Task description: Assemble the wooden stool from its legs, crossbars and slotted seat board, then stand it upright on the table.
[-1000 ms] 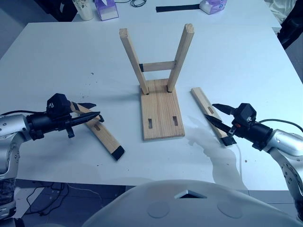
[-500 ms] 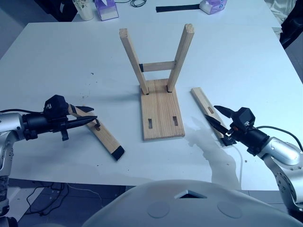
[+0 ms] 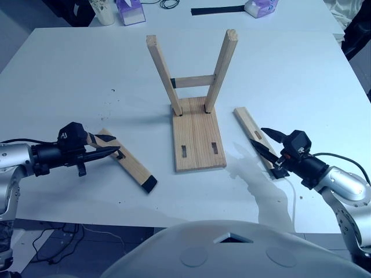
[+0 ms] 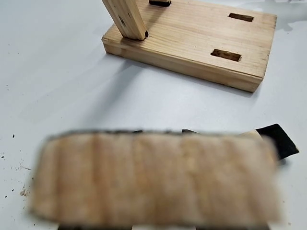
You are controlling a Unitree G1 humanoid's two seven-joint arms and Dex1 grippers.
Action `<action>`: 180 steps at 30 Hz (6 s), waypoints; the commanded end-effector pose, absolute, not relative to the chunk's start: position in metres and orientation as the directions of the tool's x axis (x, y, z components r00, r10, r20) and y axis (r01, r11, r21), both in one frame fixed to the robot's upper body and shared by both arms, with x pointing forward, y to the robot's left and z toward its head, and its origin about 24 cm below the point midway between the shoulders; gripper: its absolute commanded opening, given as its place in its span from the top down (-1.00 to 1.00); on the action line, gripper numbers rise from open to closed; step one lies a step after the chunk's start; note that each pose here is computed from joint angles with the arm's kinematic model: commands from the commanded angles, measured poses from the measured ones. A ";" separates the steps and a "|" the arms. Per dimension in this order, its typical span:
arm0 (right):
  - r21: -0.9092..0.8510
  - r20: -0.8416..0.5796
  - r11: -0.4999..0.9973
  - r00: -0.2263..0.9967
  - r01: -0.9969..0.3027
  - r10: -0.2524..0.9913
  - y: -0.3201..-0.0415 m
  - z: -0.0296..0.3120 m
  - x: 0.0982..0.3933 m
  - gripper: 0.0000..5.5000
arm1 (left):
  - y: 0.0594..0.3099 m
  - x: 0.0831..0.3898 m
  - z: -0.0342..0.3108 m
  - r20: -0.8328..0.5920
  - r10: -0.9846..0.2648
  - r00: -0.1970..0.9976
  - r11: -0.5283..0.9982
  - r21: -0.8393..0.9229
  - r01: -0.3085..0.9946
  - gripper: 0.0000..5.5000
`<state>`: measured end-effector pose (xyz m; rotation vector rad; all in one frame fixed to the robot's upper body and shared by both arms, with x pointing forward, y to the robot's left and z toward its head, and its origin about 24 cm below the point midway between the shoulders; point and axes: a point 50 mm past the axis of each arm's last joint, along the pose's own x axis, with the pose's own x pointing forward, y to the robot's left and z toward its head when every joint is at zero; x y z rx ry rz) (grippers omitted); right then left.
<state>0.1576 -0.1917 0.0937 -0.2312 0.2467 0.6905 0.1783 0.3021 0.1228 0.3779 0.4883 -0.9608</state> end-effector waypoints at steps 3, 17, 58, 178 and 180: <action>-0.168 -0.312 0.745 0.751 -0.646 0.582 -0.196 0.095 0.160 0.17 | 0.298 0.169 0.101 -0.611 -0.639 0.468 0.574 0.027 0.818 0.53; -0.185 -0.322 0.738 0.750 -0.649 0.578 -0.195 0.093 0.162 0.17 | 0.307 0.221 0.178 -0.412 -0.714 0.566 0.594 0.072 0.801 0.53; -0.186 -0.345 0.657 0.674 -0.731 0.653 -0.195 0.092 0.184 0.17 | 0.285 0.244 0.107 -0.405 -0.608 0.683 0.653 0.236 0.720 0.53; -0.245 -0.336 0.459 0.519 -0.854 0.786 -0.172 0.099 0.205 0.17 | 0.269 0.230 0.115 -0.113 -0.850 0.515 0.516 0.021 0.856 -0.11; -0.247 -0.335 0.460 0.520 -0.853 0.785 -0.172 0.099 0.205 0.17 | 0.271 0.230 0.124 -0.106 -0.851 0.515 0.516 0.017 0.856 -0.11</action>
